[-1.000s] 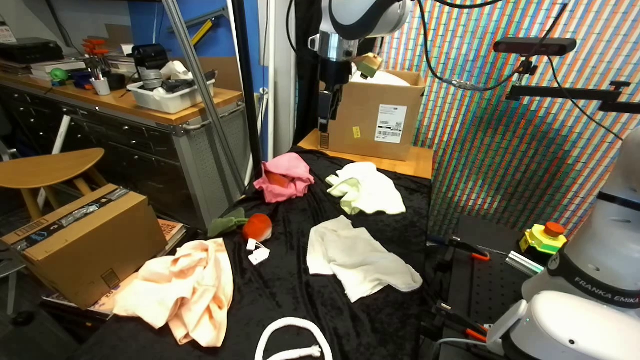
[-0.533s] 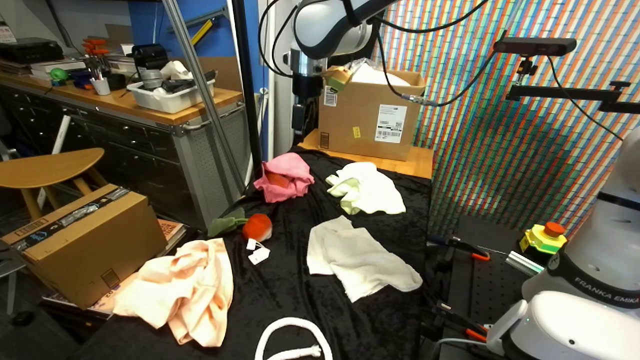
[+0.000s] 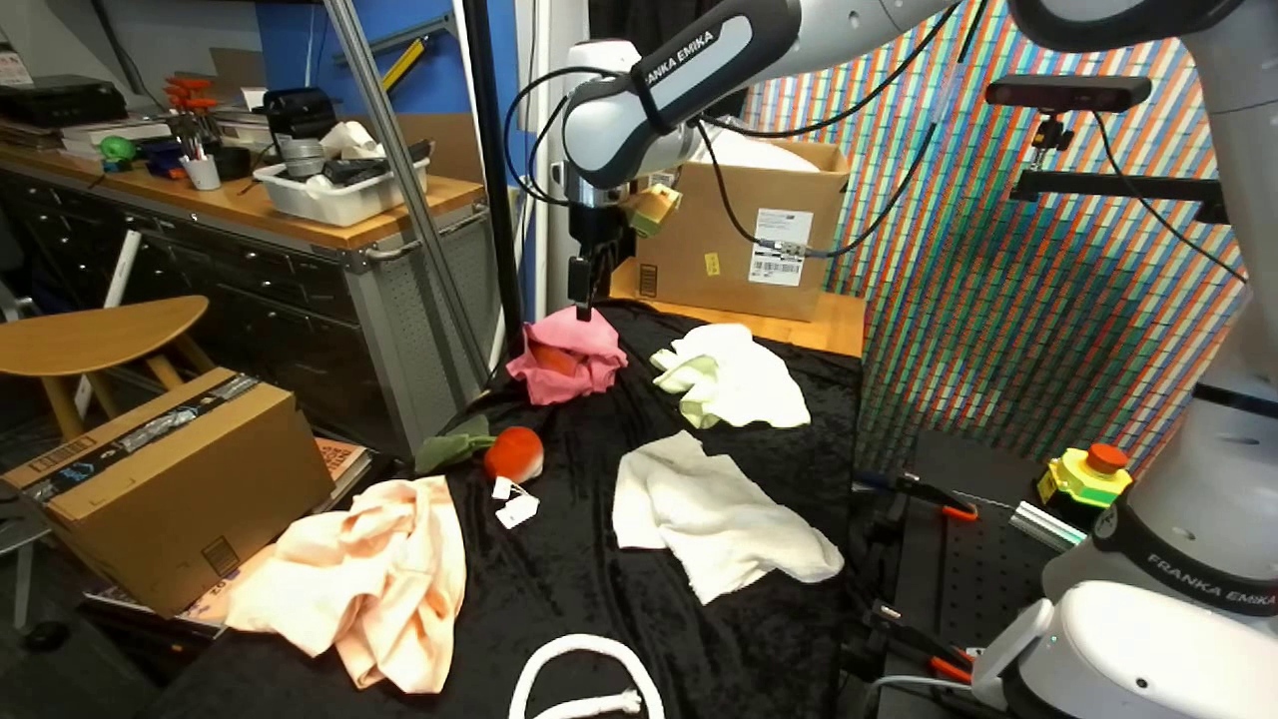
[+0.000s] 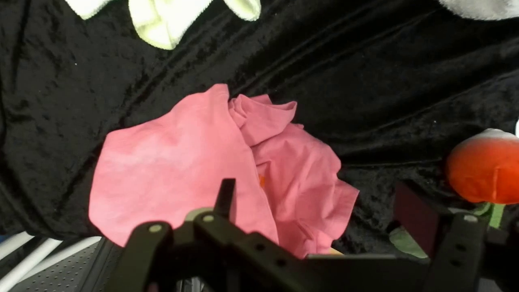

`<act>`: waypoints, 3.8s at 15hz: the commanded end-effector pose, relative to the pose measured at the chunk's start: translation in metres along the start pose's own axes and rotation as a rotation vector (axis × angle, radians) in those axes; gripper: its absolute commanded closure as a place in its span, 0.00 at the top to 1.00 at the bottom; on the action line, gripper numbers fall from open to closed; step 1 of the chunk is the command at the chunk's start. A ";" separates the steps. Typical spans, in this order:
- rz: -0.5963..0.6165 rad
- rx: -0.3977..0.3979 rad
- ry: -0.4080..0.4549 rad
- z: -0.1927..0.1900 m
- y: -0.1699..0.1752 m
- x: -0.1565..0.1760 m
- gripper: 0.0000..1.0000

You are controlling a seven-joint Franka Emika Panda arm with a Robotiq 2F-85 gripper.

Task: Pile the t-shirts, ropes, radish and towel together

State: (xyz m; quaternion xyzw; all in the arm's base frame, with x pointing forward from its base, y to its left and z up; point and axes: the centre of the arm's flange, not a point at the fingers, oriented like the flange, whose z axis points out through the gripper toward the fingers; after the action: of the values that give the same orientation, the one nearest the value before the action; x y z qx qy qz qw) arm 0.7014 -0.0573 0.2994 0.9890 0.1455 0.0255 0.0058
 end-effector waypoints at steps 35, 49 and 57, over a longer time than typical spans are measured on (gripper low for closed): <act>0.054 -0.249 0.176 0.140 0.083 0.058 0.42; -0.057 -0.116 -0.001 0.066 0.061 0.011 0.05; -0.195 -0.012 -0.132 0.015 0.007 -0.057 0.05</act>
State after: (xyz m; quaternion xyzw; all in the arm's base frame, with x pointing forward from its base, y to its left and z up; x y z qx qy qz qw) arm 0.7074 -0.0957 0.2563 0.9760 0.2130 -0.0155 0.0432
